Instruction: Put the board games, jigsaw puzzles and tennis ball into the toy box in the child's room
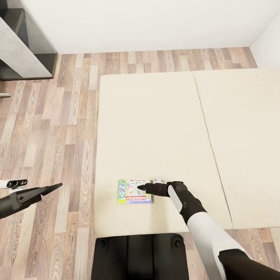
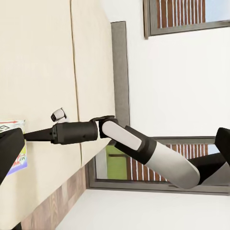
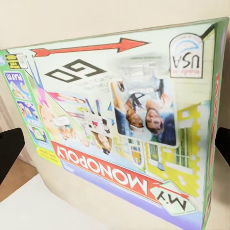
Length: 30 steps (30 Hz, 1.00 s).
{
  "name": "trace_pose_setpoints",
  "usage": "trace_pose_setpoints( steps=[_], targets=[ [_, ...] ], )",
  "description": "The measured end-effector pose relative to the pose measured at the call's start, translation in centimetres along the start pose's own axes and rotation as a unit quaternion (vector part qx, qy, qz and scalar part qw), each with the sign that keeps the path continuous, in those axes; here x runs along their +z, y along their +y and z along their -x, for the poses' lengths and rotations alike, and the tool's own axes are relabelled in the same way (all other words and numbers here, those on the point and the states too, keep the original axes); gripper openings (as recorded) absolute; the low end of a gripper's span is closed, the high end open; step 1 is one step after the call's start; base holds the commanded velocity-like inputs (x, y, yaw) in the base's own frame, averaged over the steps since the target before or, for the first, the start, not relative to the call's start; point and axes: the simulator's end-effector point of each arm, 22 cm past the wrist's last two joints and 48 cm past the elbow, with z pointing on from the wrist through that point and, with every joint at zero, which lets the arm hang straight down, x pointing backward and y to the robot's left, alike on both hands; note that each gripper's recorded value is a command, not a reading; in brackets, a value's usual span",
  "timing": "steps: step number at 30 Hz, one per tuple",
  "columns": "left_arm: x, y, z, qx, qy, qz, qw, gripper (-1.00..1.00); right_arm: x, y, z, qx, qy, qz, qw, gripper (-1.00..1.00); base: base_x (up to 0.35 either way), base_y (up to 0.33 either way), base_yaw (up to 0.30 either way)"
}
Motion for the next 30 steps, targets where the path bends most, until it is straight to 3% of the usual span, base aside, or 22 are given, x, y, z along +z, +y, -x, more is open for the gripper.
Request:
trace_pose_setpoints(
  steps=[30],
  targets=[
    [-0.02, 0.0, 0.01, 0.0, 0.0, 0.0, 1.0, 1.0, 0.0, 0.01, 0.0, -0.001, 0.0, 0.0, 1.0, 1.0, 0.0, 0.0, 0.036]
  ],
)
